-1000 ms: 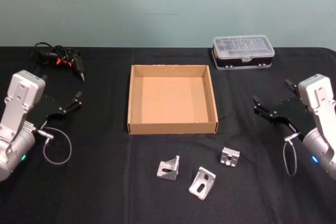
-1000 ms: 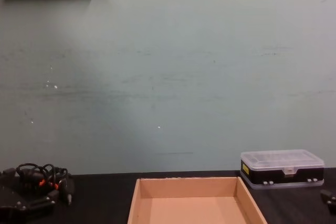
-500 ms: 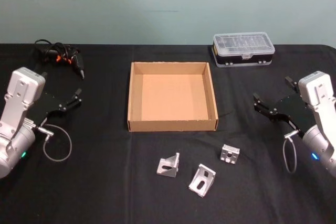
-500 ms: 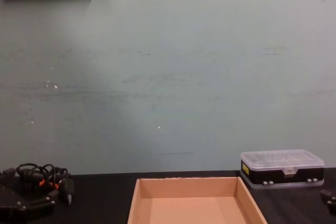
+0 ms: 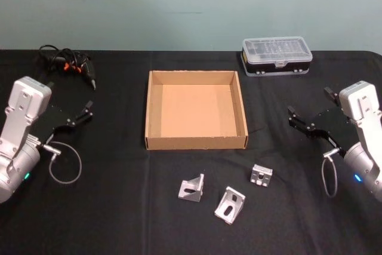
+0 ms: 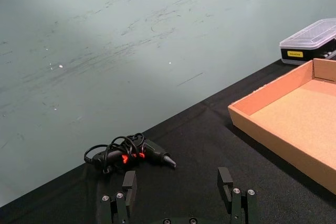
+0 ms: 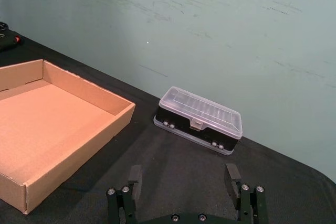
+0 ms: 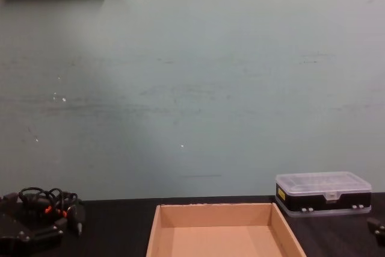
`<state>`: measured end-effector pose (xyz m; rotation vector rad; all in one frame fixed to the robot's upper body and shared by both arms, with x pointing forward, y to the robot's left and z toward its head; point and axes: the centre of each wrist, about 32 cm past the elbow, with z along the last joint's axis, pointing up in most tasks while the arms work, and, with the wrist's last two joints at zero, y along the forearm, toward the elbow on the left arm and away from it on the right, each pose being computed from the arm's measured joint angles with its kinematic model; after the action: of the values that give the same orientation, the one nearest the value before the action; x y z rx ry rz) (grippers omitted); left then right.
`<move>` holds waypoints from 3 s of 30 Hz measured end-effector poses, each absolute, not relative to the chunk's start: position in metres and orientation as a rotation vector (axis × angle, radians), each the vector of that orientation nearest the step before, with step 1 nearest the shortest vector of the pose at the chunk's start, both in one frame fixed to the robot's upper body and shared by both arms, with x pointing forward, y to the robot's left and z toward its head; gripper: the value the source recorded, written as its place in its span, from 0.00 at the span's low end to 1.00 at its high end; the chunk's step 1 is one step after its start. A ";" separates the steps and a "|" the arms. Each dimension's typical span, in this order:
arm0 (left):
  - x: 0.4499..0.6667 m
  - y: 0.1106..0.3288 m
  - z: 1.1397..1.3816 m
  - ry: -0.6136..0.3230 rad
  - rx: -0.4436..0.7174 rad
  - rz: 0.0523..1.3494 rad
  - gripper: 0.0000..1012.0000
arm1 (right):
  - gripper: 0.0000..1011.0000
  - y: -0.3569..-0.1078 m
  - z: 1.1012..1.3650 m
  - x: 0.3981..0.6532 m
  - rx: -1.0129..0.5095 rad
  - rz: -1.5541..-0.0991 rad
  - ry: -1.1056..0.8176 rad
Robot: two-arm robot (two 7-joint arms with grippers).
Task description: Use one hand to pick up the angle iron from the table and place it into the box.
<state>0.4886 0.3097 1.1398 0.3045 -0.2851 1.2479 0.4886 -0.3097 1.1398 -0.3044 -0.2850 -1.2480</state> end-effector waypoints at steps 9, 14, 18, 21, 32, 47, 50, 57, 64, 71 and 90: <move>0.489 0.310 1.140 -0.285 0.304 1.248 1.00 | 0.99 -0.310 1.140 0.489 -0.304 -1.248 -0.285; 0.489 0.310 1.140 -0.285 0.304 1.248 1.00 | 0.99 -0.310 1.140 0.489 -0.304 -1.248 -0.285; 0.489 0.310 1.140 -0.285 0.305 1.248 1.00 | 0.99 -0.310 1.140 0.489 -0.304 -1.248 -0.285; 0.489 0.310 1.140 -0.285 0.304 1.248 1.00 | 0.99 -0.310 1.140 0.489 -0.304 -1.248 -0.285; 0.489 0.310 1.140 -0.285 0.304 1.248 1.00 | 0.99 -0.308 1.147 0.486 -0.284 -1.206 -0.286; 0.489 0.310 1.140 -0.285 0.304 1.248 1.00 | 0.99 -0.308 1.200 0.471 -0.359 -0.898 -0.157; 0.489 0.310 1.140 -0.285 0.305 1.248 1.00 | 0.99 -0.309 1.214 0.470 -0.387 -0.847 -0.135; 0.489 0.310 1.140 -0.285 0.305 1.248 1.00 | 0.99 -0.312 1.235 0.467 -0.453 -0.776 -0.109; 0.489 0.310 1.140 -0.285 0.305 1.248 1.00 | 0.99 -0.313 1.239 0.451 -0.500 -0.756 -0.088; 0.489 0.310 1.140 -0.285 0.304 1.248 1.00 | 0.99 -0.311 1.237 0.436 -0.530 -0.737 -0.068; 0.489 0.310 1.140 -0.285 0.304 1.248 1.00 | 0.99 -0.304 1.216 0.439 -0.634 -0.703 0.006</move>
<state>0.4886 0.3097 1.1398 0.3045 -0.2850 1.2480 0.4392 -0.3039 1.2156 -0.6344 0.0061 -0.7031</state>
